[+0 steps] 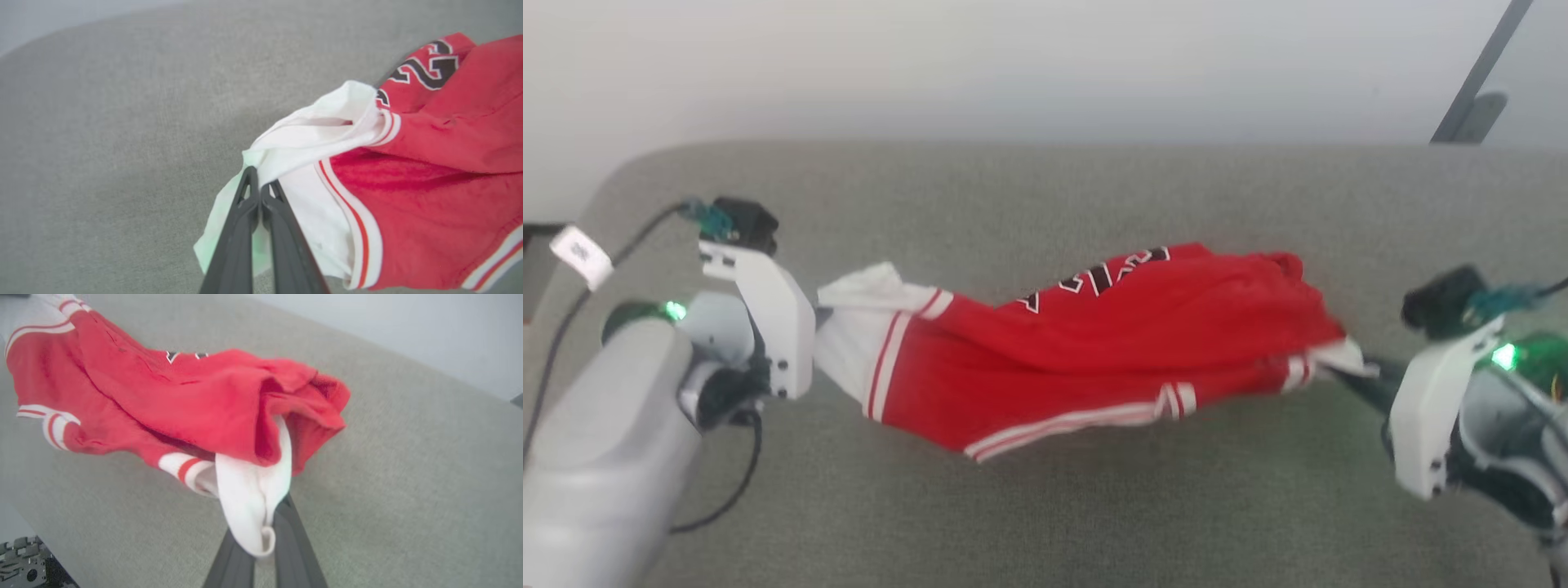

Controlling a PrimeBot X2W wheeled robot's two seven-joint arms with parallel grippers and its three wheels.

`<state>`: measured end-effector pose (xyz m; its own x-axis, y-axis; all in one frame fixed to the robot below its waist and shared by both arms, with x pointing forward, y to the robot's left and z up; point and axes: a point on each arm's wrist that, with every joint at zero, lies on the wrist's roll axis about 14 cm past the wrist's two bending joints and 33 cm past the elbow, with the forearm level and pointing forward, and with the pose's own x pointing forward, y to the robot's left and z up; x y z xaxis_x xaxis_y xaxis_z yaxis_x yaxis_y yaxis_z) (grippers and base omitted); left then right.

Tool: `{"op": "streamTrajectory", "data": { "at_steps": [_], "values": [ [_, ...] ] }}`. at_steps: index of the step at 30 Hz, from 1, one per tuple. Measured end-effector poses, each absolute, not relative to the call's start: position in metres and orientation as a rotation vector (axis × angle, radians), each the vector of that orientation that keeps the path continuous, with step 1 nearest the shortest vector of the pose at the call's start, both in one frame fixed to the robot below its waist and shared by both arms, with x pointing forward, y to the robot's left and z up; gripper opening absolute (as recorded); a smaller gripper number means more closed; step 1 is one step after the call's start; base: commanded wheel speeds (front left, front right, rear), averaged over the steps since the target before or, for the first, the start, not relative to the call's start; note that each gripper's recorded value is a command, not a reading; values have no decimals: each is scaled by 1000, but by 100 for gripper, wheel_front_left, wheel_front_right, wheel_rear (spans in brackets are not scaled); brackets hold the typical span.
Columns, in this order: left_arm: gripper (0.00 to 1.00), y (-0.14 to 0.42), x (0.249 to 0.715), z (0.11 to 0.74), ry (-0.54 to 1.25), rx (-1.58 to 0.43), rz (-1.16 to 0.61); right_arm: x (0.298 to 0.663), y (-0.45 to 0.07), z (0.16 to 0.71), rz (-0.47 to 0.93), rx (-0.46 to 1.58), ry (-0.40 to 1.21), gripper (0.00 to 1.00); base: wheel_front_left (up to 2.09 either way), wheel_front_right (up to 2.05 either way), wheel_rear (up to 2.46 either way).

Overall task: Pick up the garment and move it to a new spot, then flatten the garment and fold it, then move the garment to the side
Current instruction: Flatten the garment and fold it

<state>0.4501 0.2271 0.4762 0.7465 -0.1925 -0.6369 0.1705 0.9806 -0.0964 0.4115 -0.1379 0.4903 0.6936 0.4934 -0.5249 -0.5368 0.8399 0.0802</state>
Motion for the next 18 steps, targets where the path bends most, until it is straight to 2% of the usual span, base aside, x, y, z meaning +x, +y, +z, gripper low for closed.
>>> {"op": "streamTrajectory", "data": {
  "at_steps": [2,3,11,18],
  "values": [
    [0,226,451,489,677,-27,-208,414,-137,503,576,-81,528,0,0,0,0],
    [0,225,453,514,628,-8,-223,421,-136,530,572,-94,455,0,0,0,0],
    [0,234,451,601,468,40,-197,448,-143,639,502,-166,138,0,0,0,0],
    [0,244,453,652,380,40,-151,460,-141,694,465,-189,-7,0,0,0,0]
  ]
}}
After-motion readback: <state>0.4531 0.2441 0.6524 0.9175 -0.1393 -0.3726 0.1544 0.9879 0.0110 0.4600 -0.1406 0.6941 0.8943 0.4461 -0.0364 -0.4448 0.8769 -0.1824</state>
